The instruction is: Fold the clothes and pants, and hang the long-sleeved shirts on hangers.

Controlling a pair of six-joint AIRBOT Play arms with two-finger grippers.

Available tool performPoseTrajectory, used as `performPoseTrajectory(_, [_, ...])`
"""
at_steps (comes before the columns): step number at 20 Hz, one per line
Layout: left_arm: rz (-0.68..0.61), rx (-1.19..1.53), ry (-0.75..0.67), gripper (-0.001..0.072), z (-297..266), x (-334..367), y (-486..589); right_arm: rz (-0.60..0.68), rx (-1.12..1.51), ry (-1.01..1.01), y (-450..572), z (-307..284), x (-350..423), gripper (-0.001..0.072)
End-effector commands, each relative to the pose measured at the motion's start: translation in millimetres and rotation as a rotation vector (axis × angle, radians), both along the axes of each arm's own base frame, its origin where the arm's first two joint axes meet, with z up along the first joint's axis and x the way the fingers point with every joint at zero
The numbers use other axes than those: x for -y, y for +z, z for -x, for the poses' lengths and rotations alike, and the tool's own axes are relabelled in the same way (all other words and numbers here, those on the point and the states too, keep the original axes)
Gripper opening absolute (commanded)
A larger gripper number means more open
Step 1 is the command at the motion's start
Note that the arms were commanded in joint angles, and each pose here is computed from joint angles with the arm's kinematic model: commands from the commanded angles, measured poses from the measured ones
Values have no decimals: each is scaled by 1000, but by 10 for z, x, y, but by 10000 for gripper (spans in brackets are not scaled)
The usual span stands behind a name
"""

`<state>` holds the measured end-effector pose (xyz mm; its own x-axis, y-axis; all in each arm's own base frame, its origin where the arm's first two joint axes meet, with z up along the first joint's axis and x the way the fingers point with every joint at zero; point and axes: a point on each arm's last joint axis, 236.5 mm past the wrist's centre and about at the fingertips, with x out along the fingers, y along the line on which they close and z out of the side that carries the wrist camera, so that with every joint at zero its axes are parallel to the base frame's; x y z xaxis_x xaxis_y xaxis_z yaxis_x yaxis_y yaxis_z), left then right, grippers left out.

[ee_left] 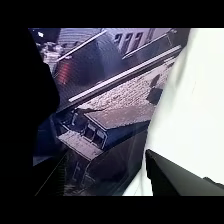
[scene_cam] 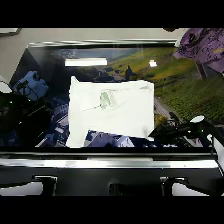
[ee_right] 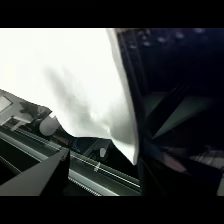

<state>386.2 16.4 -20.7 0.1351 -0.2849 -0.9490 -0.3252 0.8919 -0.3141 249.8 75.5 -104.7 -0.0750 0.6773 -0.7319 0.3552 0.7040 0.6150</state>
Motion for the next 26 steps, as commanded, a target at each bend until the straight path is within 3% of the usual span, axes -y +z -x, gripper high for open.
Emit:
performPoseTrajectory(1, [27, 3, 28, 533, -27, 48, 16, -8, 39, -61, -61, -126, -32, 472])
performPoseTrajectory(3, [40, 17, 34, 533, -61, 82, 6, -5, 50, -84, -64, -183, -28, 327])
performPoseTrajectory(5, [38, 40, 0, 533, -59, 95, -115, -5, 49, -86, -64, -184, -28, 96])
performPoseTrajectory(6, [52, 44, -19, 533, -28, 137, -204, -5, 49, -86, -62, -184, -28, 31])
performPoseTrajectory(11, [230, 101, -37, 533, 106, 576, -589, -8, 41, -90, -52, -175, -35, 23])
performPoseTrajectory(23, [423, 113, -55, 532, 95, 1011, -773, -10, 19, -110, -48, -171, -39, 24])
performPoseTrajectory(24, [460, 100, -56, 507, 111, 1088, -781, -10, 13, -117, -45, -170, -40, 24])
performPoseTrajectory(25, [489, 89, -71, 344, 143, 1156, -781, -11, 9, -125, -34, -176, -43, 23])
performPoseTrajectory(26, [498, 80, -78, 125, 165, 1185, -780, -16, 17, -132, -11, -197, -51, 23])
